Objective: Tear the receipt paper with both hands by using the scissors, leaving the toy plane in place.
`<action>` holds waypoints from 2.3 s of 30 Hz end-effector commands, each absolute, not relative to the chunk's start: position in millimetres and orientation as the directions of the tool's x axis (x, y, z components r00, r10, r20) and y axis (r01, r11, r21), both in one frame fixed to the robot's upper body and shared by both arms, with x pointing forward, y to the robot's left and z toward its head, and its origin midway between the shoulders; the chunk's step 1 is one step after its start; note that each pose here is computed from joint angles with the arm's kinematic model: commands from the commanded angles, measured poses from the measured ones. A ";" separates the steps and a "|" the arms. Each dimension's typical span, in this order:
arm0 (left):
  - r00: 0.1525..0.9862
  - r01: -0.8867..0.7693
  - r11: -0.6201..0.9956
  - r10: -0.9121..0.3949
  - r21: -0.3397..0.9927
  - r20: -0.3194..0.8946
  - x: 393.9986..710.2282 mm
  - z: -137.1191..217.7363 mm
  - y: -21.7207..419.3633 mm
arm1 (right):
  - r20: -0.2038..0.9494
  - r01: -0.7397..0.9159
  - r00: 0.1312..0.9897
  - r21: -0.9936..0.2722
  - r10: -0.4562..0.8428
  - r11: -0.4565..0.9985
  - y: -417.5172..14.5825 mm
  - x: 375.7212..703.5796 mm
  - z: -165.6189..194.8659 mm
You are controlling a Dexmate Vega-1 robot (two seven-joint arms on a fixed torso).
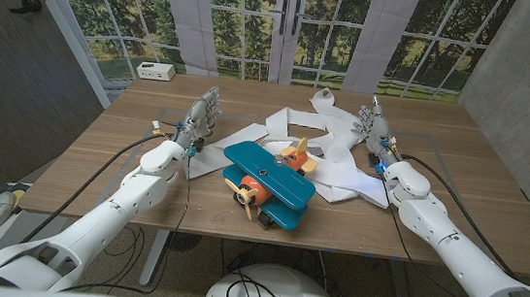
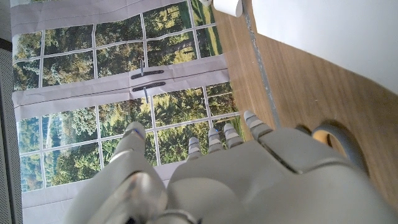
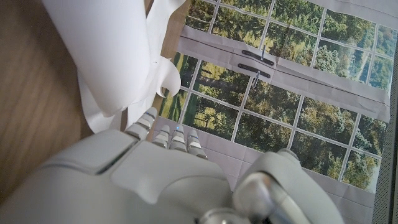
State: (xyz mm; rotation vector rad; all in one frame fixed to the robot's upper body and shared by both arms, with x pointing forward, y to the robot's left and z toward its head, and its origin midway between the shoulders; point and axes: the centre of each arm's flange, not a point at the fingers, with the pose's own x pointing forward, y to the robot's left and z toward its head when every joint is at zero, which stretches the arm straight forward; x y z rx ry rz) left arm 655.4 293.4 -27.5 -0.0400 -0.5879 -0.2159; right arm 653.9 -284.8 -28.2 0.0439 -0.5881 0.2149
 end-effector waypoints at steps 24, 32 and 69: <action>0.770 0.065 0.988 -0.137 0.138 0.623 640.5 -21.5 321.6 | 0.560 -0.216 0.802 -0.053 0.209 0.975 -263.0 646.2 -22.3; 0.753 0.013 0.977 -0.150 0.214 0.641 638.1 -12.9 327.9 | 0.573 -0.216 0.797 -0.024 0.191 0.976 -255.1 640.3 -27.9; 0.683 -0.315 0.867 -0.076 0.386 0.727 622.7 6.4 351.5 | 0.593 -0.142 0.772 -0.187 0.227 0.972 -261.2 633.1 -11.0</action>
